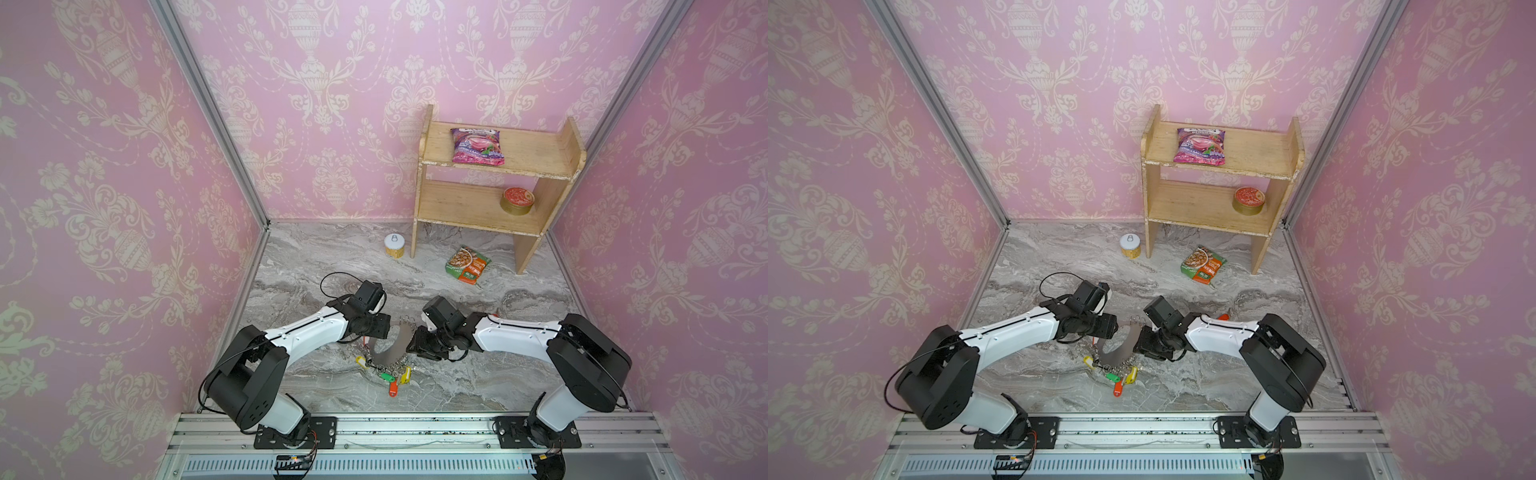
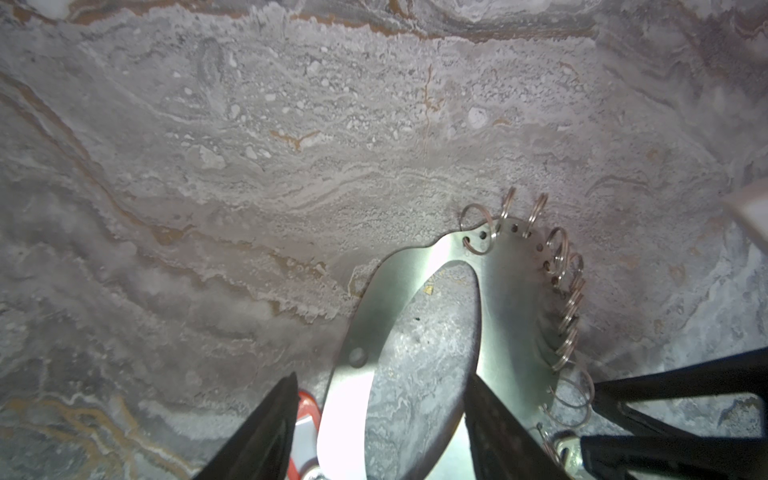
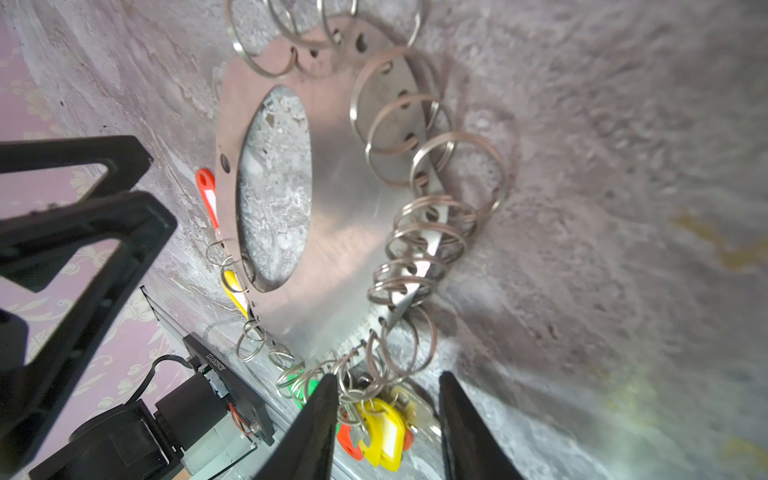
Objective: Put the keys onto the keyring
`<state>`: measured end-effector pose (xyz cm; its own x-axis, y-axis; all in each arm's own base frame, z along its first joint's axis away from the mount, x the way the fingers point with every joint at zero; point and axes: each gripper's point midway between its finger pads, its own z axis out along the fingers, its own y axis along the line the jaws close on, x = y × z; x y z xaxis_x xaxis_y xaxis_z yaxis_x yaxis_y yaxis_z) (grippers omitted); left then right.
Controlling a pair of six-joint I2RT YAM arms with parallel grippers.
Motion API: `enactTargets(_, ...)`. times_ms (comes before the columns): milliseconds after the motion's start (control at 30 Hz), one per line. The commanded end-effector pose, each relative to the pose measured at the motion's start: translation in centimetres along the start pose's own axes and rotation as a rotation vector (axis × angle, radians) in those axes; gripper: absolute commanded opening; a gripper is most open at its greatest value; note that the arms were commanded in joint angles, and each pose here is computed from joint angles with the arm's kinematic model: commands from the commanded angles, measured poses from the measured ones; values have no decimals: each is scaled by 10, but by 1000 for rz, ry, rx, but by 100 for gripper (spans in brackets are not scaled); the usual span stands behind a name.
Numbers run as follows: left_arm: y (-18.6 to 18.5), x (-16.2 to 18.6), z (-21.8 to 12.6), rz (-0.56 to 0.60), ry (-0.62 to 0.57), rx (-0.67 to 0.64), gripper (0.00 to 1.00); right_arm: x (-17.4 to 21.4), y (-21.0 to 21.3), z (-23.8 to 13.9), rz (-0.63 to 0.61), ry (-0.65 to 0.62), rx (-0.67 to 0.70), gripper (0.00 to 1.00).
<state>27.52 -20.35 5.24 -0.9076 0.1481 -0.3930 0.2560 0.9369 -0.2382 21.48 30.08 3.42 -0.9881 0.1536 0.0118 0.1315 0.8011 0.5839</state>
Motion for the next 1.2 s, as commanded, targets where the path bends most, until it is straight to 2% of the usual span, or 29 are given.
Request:
enactTargets(0,1,5,4,22,9,-6,66,-4,9,0,-1,-8,-12,42)
enactTargets(633,2,3,2,24,4,-11,66,-25,18,-18,7,-97,-58,42)
enactTargets(967,2,3,0,28,0,-12,66,1,1,-5,33,9,-11,42)
enactTargets(1167,0,2,2,23,0,-5,67,-1,3,1,28,16,-10,42)
